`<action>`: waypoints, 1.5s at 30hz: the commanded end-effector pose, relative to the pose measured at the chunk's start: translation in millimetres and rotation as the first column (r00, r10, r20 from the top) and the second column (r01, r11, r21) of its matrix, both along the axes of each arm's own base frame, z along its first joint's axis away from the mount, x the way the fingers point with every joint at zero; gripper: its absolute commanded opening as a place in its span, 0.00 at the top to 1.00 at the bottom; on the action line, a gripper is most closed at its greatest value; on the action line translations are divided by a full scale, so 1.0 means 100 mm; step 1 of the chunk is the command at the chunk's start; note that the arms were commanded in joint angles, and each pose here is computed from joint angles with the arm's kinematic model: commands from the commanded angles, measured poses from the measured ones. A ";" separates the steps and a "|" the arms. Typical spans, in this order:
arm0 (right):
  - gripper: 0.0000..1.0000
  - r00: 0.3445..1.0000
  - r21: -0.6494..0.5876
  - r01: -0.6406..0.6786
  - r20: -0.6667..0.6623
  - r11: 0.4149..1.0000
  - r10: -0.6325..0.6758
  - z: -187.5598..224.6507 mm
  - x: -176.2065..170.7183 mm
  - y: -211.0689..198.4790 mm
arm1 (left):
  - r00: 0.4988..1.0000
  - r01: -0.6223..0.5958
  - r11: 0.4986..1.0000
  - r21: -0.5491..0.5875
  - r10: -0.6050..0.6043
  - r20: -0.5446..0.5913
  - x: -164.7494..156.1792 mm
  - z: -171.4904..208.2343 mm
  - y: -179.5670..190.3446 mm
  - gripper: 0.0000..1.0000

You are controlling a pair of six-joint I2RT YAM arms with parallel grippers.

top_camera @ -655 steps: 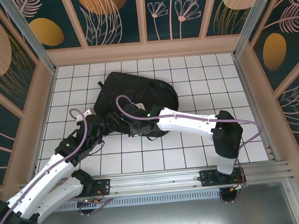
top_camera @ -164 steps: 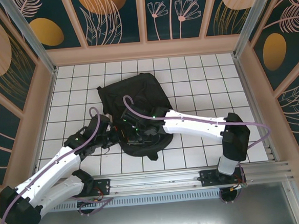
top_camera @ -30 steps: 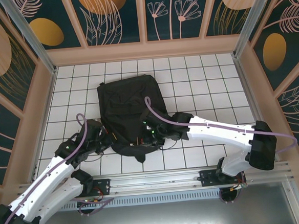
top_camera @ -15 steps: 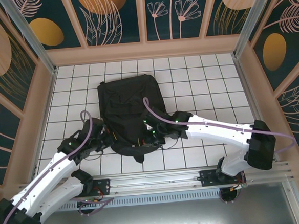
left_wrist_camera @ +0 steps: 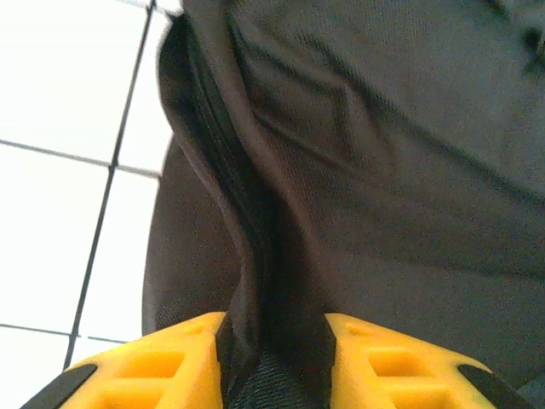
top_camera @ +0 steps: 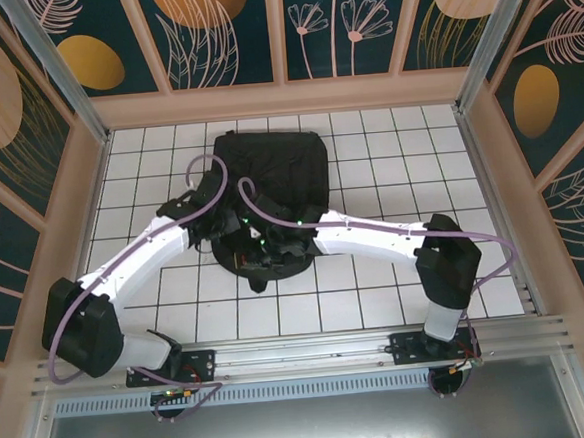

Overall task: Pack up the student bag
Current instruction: Zip the student bag at the center of the table.

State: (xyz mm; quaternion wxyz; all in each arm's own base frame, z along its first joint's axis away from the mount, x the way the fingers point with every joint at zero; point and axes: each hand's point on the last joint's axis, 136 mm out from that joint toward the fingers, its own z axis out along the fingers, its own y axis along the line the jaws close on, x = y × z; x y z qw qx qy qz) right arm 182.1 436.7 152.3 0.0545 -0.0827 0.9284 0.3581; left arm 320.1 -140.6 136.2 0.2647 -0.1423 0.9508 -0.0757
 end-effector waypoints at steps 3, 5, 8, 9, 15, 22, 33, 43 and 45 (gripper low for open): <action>1.00 0.991 0.230 0.130 0.010 0.965 -0.135 0.45 0.51 0.01 | 0.980 -0.135 0.991 -0.027 0.137 0.143 0.09 0.49 0.50 0.64; 1.00 0.991 0.245 0.132 -0.006 0.960 -0.135 0.44 0.55 -0.02 | 0.981 -0.128 0.990 -0.064 0.135 0.138 -0.03 0.53 0.50 0.63; 1.00 0.993 0.217 0.117 -0.013 0.969 -0.117 0.32 0.54 -0.04 | 0.984 -0.132 0.971 -0.201 0.152 0.089 -0.23 0.50 0.38 0.61; 1.00 0.994 0.206 0.111 -0.021 0.972 -0.109 0.27 0.52 -0.05 | 0.985 -0.147 0.956 -0.253 0.165 0.054 -0.31 0.41 0.33 0.60; 1.00 0.993 0.217 0.106 -0.067 0.970 -0.094 0.12 0.44 -0.04 | 0.966 -0.257 0.827 -0.500 0.228 -0.120 -0.58 0.15 0.07 0.58; 1.00 0.994 0.228 0.101 -0.060 0.969 -0.089 0.14 0.39 -0.01 | 0.944 -0.329 0.778 -0.534 0.254 -0.211 -0.68 -0.09 0.02 0.61; 1.00 0.996 0.229 0.072 -0.068 0.971 -0.058 0.14 0.28 0.09 | 0.944 -0.329 0.771 -0.546 0.266 -0.194 -0.58 -0.19 0.00 0.70; 1.00 0.997 0.170 0.065 -0.045 0.983 -0.058 0.12 0.21 -0.02 | 0.950 -0.313 0.815 -0.487 0.272 -0.156 -0.52 -0.28 0.08 1.00; 1.00 0.998 0.145 0.061 -0.043 0.988 -0.056 0.06 0.18 -0.10 | 0.950 -0.310 0.834 -0.457 0.289 -0.117 -0.50 -0.21 0.16 1.00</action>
